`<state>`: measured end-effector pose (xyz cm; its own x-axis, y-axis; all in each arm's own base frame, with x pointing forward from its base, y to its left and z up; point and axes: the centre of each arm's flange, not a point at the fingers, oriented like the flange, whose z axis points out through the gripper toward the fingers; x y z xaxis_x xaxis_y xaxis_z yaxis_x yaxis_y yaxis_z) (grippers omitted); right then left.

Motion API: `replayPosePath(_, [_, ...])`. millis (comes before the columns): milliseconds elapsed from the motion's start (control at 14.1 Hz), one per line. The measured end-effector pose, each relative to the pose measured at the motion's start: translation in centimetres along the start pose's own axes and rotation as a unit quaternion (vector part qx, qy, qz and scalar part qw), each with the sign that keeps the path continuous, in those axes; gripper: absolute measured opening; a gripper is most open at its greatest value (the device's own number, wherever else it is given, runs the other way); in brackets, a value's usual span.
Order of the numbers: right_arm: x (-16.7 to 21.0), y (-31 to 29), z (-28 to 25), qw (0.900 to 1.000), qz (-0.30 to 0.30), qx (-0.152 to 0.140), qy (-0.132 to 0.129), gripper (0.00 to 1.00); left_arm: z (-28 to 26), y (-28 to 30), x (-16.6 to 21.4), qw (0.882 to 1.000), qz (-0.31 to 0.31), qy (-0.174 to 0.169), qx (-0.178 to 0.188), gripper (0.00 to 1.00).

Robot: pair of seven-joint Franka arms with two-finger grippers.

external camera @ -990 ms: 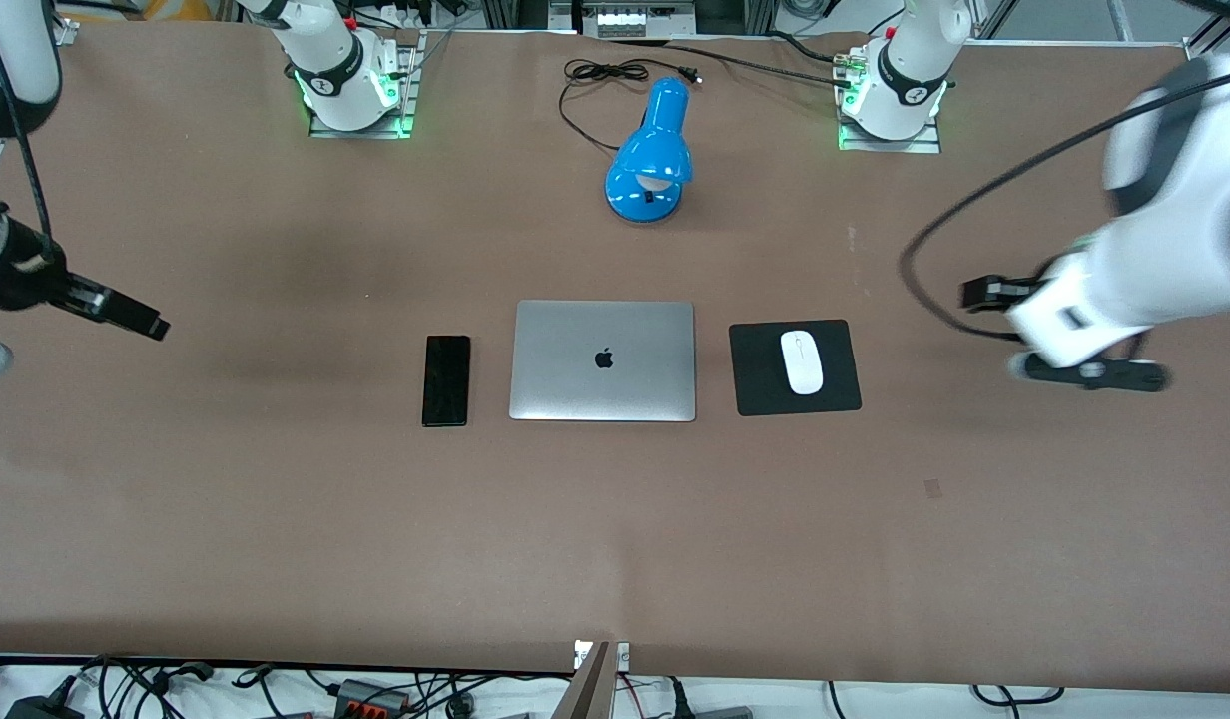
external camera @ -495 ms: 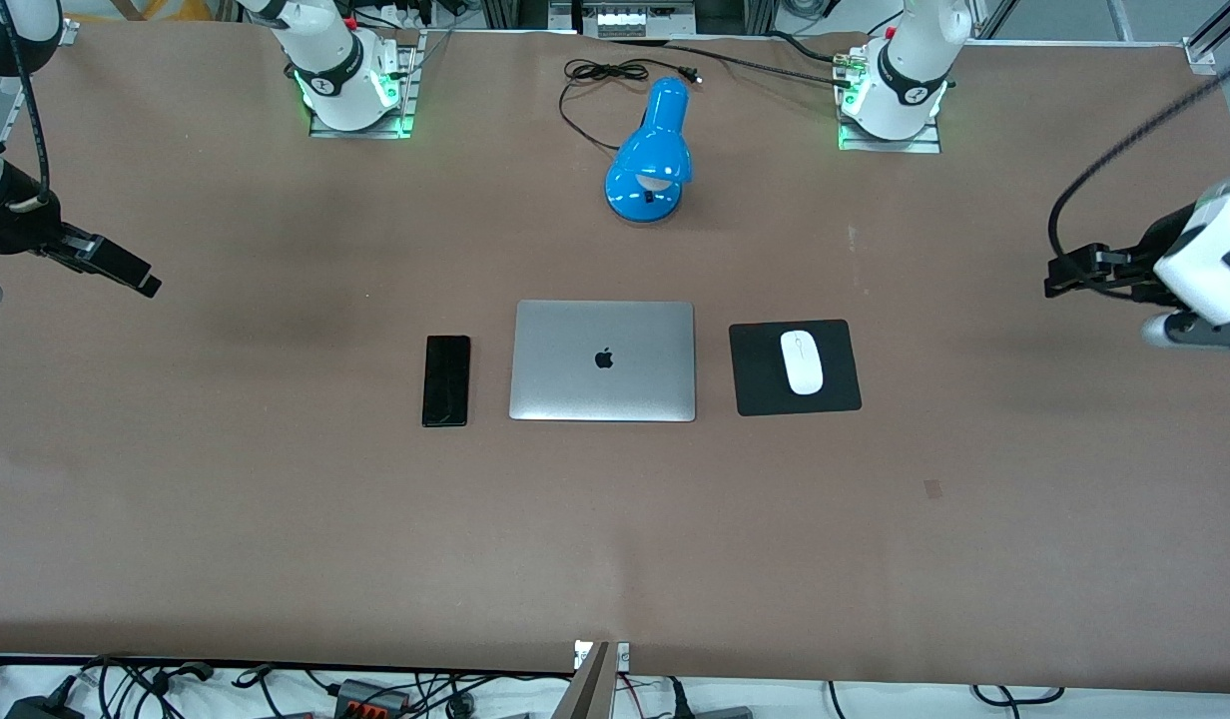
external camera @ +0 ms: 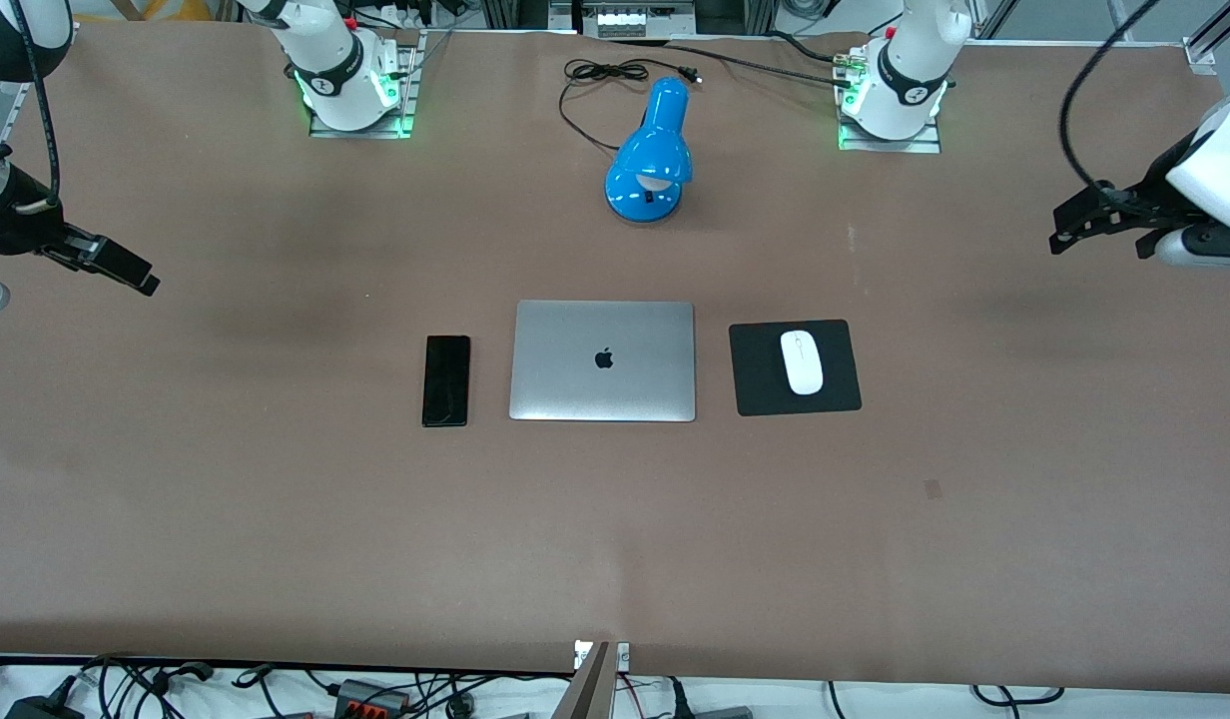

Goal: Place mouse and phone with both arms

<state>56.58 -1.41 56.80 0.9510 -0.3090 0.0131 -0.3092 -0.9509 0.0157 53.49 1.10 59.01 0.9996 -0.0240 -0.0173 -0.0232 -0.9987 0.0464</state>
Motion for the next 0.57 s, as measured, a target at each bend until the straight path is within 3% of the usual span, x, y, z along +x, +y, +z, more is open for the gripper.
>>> replayPosePath(566, [-0.09,-0.07,0.05,0.999,-0.043,-0.009,-0.001,1.00,1.05,0.27,0.32,1.000,0.005,-0.010,-0.003,1.00])
